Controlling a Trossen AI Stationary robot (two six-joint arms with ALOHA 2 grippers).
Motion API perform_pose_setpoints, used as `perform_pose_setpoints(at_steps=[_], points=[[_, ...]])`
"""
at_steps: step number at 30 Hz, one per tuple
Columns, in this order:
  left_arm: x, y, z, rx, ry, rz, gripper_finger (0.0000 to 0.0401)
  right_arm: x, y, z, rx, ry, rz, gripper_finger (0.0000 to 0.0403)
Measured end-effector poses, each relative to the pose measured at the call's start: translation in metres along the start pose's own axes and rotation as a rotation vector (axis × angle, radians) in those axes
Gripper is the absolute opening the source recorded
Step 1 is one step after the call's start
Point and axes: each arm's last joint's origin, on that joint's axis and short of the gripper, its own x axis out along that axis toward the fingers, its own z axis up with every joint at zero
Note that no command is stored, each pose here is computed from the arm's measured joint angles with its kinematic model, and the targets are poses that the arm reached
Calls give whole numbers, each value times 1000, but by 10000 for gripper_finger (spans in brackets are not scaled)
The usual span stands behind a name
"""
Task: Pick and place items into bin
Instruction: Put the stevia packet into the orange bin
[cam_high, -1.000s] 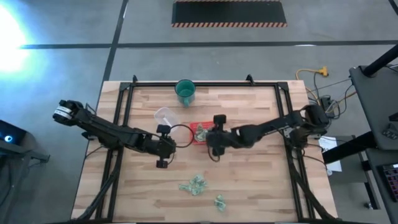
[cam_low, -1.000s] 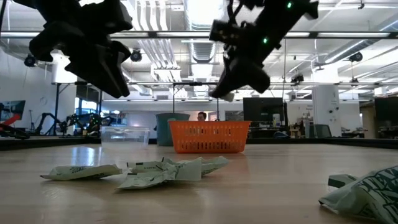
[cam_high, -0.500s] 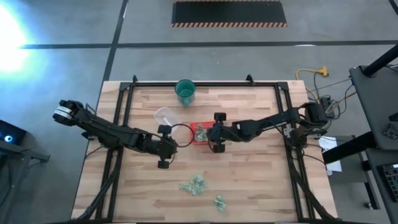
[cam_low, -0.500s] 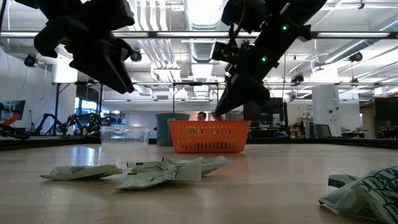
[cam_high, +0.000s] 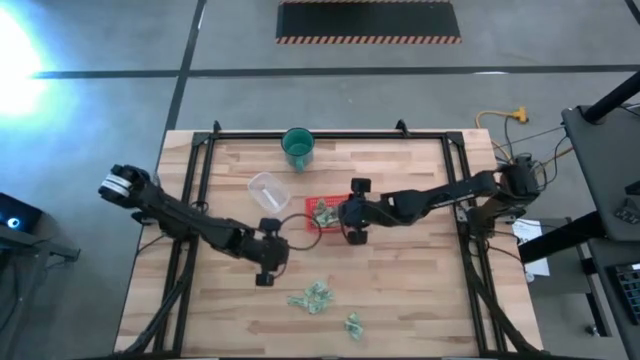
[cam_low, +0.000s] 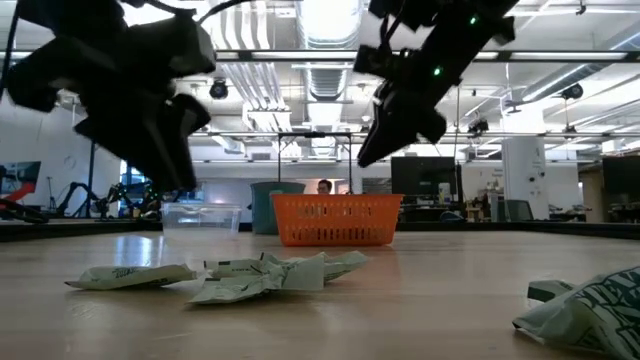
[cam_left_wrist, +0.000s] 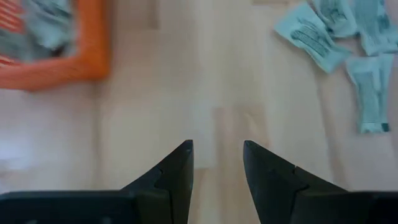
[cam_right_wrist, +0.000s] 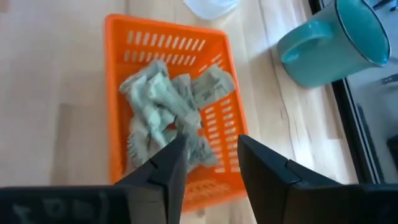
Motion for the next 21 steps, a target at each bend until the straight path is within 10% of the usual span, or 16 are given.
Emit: perform_pose_setpoints(at_steps=[21], points=[[19,-71,6,80,-255,-194,123,-91,30,-1,2,-138,37,102]])
